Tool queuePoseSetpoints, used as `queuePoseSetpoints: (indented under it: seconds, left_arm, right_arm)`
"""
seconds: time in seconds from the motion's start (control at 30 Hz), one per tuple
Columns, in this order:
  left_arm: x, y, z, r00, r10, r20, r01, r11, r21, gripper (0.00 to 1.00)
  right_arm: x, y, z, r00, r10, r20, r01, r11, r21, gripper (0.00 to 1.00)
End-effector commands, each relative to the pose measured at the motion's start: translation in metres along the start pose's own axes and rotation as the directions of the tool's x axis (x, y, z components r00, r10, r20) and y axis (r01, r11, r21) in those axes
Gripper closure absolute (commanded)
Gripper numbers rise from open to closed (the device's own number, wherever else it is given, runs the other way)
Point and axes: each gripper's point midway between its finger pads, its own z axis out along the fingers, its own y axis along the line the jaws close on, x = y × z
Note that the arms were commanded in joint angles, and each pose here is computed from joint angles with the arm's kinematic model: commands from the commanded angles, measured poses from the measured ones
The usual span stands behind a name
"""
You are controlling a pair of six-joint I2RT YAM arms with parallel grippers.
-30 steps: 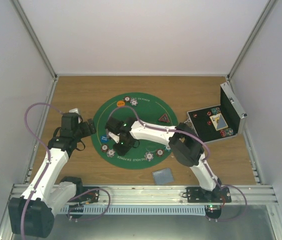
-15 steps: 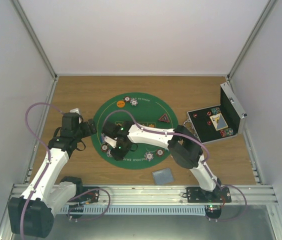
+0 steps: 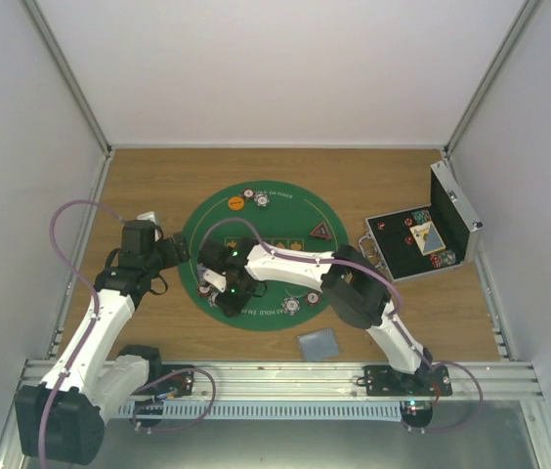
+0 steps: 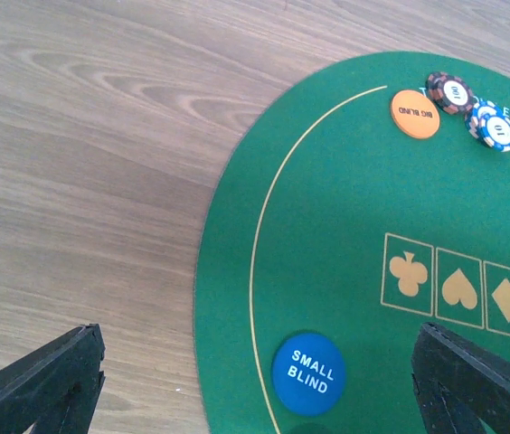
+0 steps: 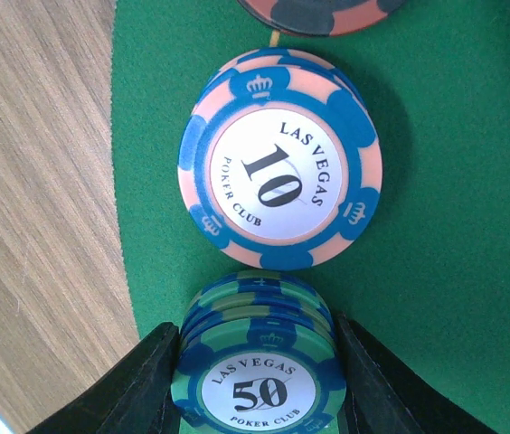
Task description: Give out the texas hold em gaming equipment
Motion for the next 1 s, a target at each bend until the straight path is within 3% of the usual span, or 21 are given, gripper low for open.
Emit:
queuePoseSetpoints:
  seconds: [0.0,0.17,0.4,0.6,0.8,0.9,0.97]
  left_arm:
    - [-0.005,-0.004,0.000,0.999,0.005,0.032,-0.005,1.000,0.016,0.06]
    - [-0.004,-0.004,0.000,1.000,0.005,0.030,-0.006,1.000,0.016,0.06]
    - [-0.006,-0.005,-0.001,0.999,0.007,0.034,-0.008,1.000,0.020,0.06]
    - [-0.005,-0.004,0.000,0.999,0.007,0.031,-0.007,1.000,0.016,0.06]
    - [-0.006,-0.004,-0.002,0.999,0.008,0.035,-0.008,1.000,0.013,0.06]
    - [-0.007,-0.002,-0.004,0.999,0.003,0.042,-0.004,1.000,0.005,0.06]
    - [-0.007,-0.002,-0.004,0.999,0.001,0.047,-0.002,1.000,0.004,0.06]
  right_arm:
    - [-0.003,0.007,0.001,1.000,-0.022,-0.004,0.022,1.000,-0.011,0.68]
    - [-0.002,0.007,0.001,1.000,-0.021,-0.007,0.021,1.000,-0.014,0.64]
    - [-0.003,0.008,-0.005,1.000,-0.019,0.013,0.019,1.000,-0.007,0.47]
    - [-0.005,0.007,-0.018,0.999,-0.021,0.045,0.020,1.000,0.016,0.38]
    - [-0.005,0.000,-0.064,0.991,0.019,0.134,-0.027,0.998,0.057,0.18]
    - [0.001,-0.011,-0.106,0.968,0.107,0.228,-0.127,0.989,0.075,0.07]
    - [0.016,-0.030,-0.131,0.935,0.213,0.284,-0.243,0.967,0.072,0.05]
